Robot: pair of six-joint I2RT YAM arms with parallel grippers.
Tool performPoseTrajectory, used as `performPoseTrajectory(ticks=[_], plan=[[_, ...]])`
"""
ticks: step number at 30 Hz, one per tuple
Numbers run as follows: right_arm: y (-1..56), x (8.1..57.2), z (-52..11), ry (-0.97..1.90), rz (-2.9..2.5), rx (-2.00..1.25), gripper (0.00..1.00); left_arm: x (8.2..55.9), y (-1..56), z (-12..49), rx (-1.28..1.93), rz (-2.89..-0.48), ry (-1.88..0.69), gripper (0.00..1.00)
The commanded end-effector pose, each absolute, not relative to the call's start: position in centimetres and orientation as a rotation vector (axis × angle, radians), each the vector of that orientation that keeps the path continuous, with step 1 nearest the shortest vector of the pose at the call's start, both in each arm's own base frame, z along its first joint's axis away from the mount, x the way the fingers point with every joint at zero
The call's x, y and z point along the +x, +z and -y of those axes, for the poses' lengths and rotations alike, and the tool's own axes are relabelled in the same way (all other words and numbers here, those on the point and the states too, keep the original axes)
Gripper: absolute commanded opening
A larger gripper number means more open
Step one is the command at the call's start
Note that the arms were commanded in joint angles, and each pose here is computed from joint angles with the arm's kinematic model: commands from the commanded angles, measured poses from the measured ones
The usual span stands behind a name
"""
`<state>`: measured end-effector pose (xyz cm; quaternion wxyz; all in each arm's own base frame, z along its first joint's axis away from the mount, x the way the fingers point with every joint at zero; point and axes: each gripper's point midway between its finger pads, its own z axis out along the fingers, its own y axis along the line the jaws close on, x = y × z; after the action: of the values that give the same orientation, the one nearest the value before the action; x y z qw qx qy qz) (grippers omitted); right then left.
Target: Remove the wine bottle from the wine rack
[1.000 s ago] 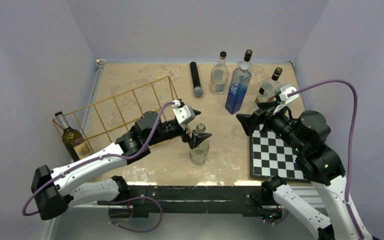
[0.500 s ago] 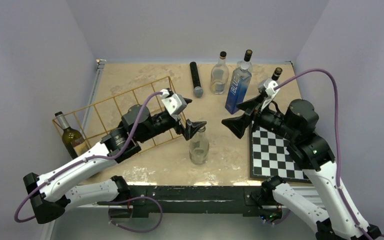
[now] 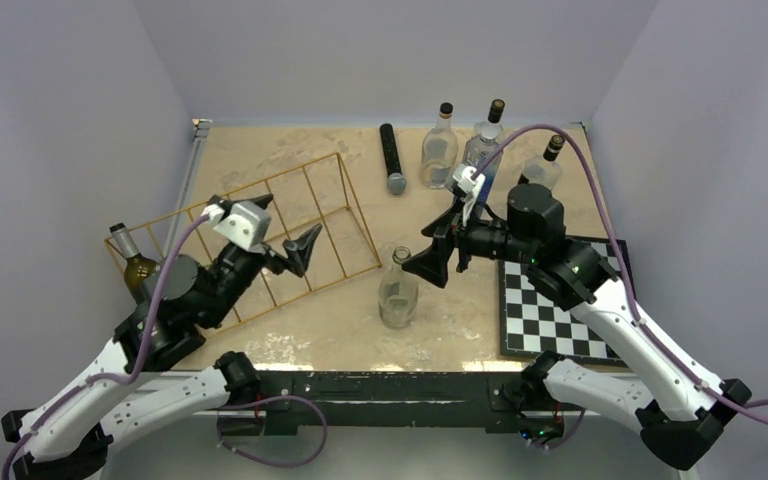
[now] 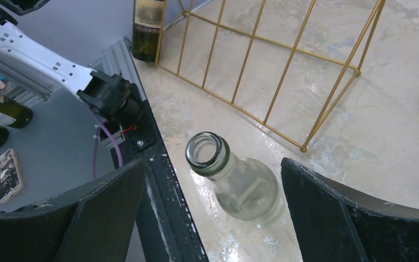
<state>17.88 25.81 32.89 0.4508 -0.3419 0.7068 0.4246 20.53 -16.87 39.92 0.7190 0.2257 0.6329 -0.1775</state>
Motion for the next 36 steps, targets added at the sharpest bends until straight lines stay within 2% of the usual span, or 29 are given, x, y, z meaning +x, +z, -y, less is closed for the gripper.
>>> performPoseTrajectory(ticks=[1, 10, 15, 19, 21, 25, 31, 36], plan=[[31.7, 19.7, -26.4, 0.975, -1.797, -0.809, 0.98, 20.6, 35.9, 12.0, 0.418, -1.470, -0.205, 0.99], [29.3, 20.2, -29.3, 0.915, -1.882, -0.845, 0.89, 19.7, 33.0, 9.2, 0.417, -1.523, -0.127, 0.99], [27.9, 20.6, -29.4, 0.828, -1.937, -0.812, 0.70, 19.9, 32.1, 7.9, 0.361, -1.515, -0.073, 0.99], [28.7, 21.8, -28.7, 0.758, -1.935, -0.746, 0.38, 20.1, 31.9, 8.1, 0.363, -1.508, -0.068, 0.99], [29.8, 22.5, -28.3, 0.718, -1.913, -0.714, 0.26, 20.3, 31.9, 8.2, 0.366, -1.513, -0.063, 0.99], [31.7, 24.2, -27.7, 0.634, -1.887, -0.659, 0.19, 20.3, 31.7, 8.3, 0.368, -1.526, -0.065, 0.99], [34.0, 27.9, -27.4, 0.507, -1.874, -0.601, 0.02, 20.1, 31.4, 8.4, 0.370, -1.540, -0.075, 0.99], [36.1, 31.4, -27.2, 0.471, -1.842, -0.548, 0.00, 19.9, 31.5, 8.8, 0.382, -1.535, -0.105, 0.99]])
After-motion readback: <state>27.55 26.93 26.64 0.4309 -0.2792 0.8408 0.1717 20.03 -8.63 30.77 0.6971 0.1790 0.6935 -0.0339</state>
